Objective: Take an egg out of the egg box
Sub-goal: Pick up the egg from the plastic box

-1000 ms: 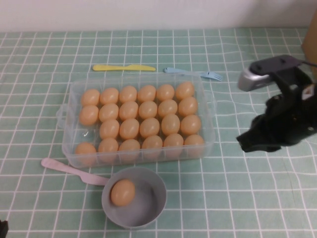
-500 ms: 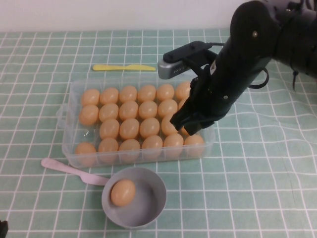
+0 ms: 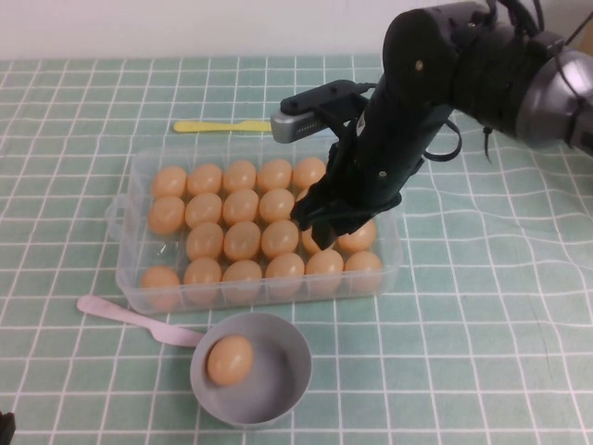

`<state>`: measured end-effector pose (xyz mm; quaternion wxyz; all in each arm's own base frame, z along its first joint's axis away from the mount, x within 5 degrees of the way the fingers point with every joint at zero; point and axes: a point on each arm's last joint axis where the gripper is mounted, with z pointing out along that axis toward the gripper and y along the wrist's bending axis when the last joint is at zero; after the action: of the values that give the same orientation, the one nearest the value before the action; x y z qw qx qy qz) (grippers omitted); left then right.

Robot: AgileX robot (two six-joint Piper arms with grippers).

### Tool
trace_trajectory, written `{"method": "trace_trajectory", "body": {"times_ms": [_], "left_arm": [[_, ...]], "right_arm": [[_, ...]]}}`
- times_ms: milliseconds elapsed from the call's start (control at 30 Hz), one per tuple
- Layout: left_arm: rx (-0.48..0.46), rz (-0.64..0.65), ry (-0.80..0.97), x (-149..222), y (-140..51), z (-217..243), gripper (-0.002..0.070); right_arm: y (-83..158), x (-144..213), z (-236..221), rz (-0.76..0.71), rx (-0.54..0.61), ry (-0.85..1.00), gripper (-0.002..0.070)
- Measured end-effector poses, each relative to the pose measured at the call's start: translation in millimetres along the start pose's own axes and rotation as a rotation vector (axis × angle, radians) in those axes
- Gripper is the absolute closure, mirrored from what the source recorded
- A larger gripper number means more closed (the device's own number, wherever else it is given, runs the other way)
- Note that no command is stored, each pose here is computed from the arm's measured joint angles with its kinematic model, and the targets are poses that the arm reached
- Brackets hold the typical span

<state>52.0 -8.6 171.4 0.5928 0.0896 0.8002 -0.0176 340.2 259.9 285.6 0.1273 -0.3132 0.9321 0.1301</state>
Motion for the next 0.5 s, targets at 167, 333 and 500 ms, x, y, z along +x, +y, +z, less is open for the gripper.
{"method": "trace_trajectory", "body": {"times_ms": [167, 333, 500], "left_arm": [[0.000, 0.000, 0.000, 0, 0.0, 0, 0.0678], [0.000, 0.000, 0.000, 0, 0.0, 0, 0.0678], [0.000, 0.000, 0.000, 0, 0.0, 0, 0.0678]], "right_arm": [[-3, -9, 16, 0.005, 0.006, -0.029, 0.0268], [-5, -16, 31, 0.003, 0.010, -0.041, 0.0244], [-7, -20, 39, -0.002, 0.024, -0.047, 0.0235]]}}
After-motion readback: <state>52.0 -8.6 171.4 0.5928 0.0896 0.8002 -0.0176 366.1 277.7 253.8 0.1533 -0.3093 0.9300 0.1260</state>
